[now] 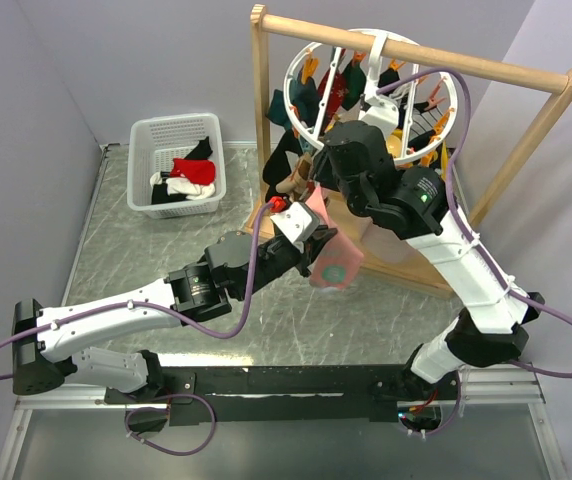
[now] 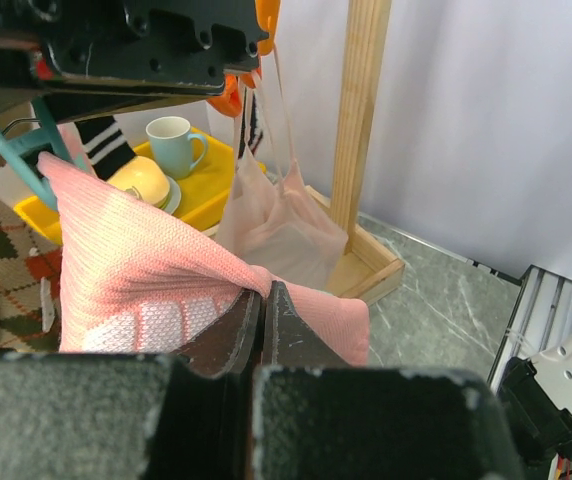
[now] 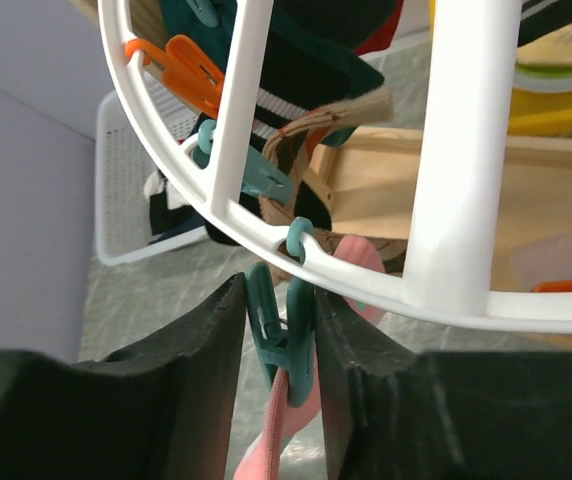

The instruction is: Remove the socks clipped to the hanger

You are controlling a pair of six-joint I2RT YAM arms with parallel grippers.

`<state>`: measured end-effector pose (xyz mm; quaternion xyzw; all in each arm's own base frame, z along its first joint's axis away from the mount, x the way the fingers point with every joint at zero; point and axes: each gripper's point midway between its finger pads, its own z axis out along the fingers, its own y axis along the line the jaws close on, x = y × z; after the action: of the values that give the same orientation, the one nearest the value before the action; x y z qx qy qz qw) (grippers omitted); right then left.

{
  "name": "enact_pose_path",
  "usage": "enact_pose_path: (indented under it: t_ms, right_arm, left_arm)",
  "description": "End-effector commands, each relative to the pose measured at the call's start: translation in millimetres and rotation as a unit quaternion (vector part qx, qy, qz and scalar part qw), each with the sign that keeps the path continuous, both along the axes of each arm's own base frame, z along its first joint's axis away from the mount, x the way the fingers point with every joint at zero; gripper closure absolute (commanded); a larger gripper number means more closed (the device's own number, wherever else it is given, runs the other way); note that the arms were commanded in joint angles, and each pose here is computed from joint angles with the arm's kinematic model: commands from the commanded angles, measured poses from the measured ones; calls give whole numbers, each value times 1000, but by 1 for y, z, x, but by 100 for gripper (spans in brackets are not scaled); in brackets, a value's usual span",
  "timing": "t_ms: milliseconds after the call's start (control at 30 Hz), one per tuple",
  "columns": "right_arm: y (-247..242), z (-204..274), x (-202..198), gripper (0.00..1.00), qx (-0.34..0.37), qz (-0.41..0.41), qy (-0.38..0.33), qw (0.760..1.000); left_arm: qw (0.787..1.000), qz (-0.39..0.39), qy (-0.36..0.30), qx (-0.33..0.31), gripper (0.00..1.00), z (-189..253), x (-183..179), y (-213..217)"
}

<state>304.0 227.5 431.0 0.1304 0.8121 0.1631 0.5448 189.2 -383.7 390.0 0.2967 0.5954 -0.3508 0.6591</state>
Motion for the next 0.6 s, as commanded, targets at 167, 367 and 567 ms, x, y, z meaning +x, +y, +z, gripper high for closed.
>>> enact_pose_path:
  t_ms: [167, 367, 567]
  right_arm:
    - [-16, 20, 6, 75, -16, -33, -48, 998]
    - [-23, 19, 3, 76, -27, -36, -54, 997]
    - [-28, 20, 0, 76, -26, -35, -64, 997]
  left_arm:
    - [999, -7, -15, -29, 99, 24, -7, 5]
    - [998, 62, 33, 2, 99, -6, 26, 33]
    - [991, 105, 78, -3, 99, -30, 48, 88]
